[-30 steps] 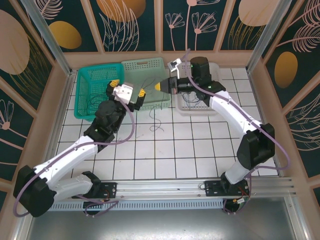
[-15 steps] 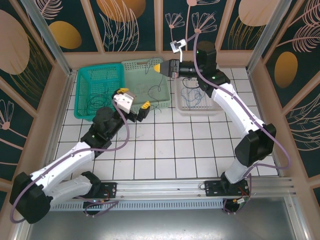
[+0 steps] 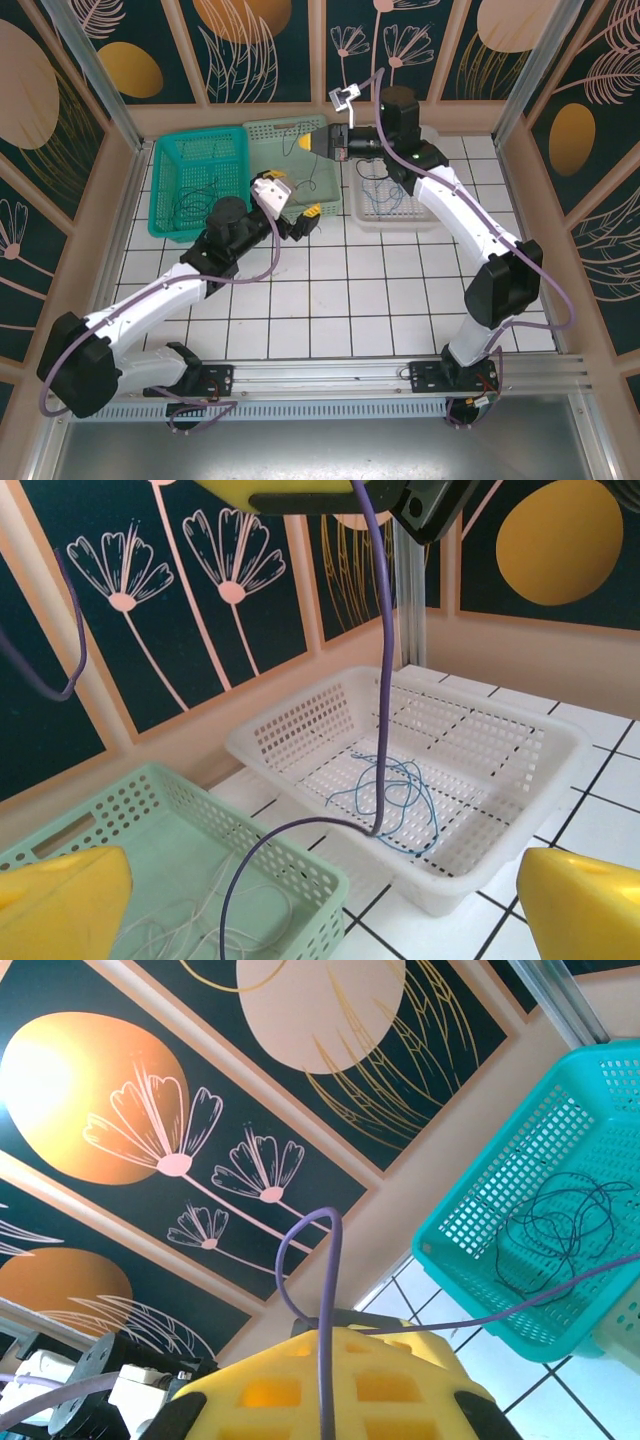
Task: Untangle the cables
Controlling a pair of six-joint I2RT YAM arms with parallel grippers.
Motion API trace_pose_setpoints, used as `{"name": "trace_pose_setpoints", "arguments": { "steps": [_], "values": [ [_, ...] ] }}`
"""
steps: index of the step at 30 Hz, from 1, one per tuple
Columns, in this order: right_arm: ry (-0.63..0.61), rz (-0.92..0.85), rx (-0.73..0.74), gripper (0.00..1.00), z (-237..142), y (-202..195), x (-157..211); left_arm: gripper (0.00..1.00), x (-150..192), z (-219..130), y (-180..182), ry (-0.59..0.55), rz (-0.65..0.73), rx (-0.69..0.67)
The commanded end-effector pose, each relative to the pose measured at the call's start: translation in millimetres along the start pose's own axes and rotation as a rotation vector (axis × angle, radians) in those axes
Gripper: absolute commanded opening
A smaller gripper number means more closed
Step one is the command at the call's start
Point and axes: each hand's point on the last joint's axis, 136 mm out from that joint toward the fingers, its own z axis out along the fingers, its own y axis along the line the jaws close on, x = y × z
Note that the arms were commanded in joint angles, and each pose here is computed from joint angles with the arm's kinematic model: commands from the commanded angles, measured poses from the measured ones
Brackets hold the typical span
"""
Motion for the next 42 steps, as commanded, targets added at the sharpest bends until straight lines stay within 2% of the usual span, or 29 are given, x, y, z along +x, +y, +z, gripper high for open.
{"name": "trace_pose_setpoints", "arguments": {
  "steps": [1, 3, 4, 8, 10, 12, 14, 15, 16, 18, 21, 25, 28, 34, 38, 42],
  "values": [
    [-0.013, -0.041, -0.059, 0.00, 4, 19, -9, 0.98, -31, 11, 0, -0.082, 0.028, 0.023],
    [-0.009, -0.042, -0.073, 0.00, 6, 23, -8, 0.91, -30, 21, -2, -0.057, 0.026, 0.041],
    [-0.006, -0.044, -0.077, 0.00, 7, 24, -8, 0.82, -29, 26, -3, -0.043, 0.022, 0.048],
    [-0.015, -0.058, -0.053, 0.01, 4, 23, -11, 0.34, -25, 32, -5, -0.017, -0.002, 0.067],
    [-0.031, -0.059, -0.026, 0.08, 2, 18, -13, 0.13, -29, 30, 0, -0.030, -0.015, 0.040],
    [-0.036, -0.052, -0.015, 0.20, 3, 12, -11, 0.00, -30, 28, 10, -0.027, -0.028, -0.018],
    [-0.039, -0.042, -0.001, 0.39, 4, 5, -9, 0.00, -28, 25, 20, -0.006, -0.028, -0.078],
    [-0.046, -0.039, 0.022, 0.55, 4, -2, -8, 0.00, -37, 22, 27, -0.008, -0.021, -0.114],
    [-0.050, -0.036, 0.046, 0.66, 4, -8, -7, 0.00, -41, 19, 34, 0.003, -0.013, -0.152],
    [-0.059, -0.032, 0.085, 0.73, 0, -19, -7, 0.00, -49, 10, 52, 0.020, 0.004, -0.246],
    [-0.064, -0.004, 0.131, 0.78, -8, -33, -2, 0.00, -69, -14, 87, 0.011, 0.016, -0.410],
    [-0.064, 0.017, 0.225, 0.84, -23, -57, 10, 0.00, -91, -41, 133, 0.009, -0.043, -0.516],
    [-0.072, 0.036, 0.277, 0.86, -35, -73, 21, 0.00, -91, -49, 163, 0.066, -0.050, -0.602],
    [-0.072, 0.032, 0.317, 0.86, -56, -82, 41, 0.00, -67, -51, 213, 0.180, -0.064, -0.726],
    [-0.072, 0.005, 0.422, 0.85, -71, -95, 59, 0.00, -41, -47, 244, 0.222, -0.128, -0.744],
    [-0.088, -0.010, 0.502, 0.82, -88, -106, 86, 0.00, -10, -55, 282, 0.280, -0.195, -0.825]
  ]
}}
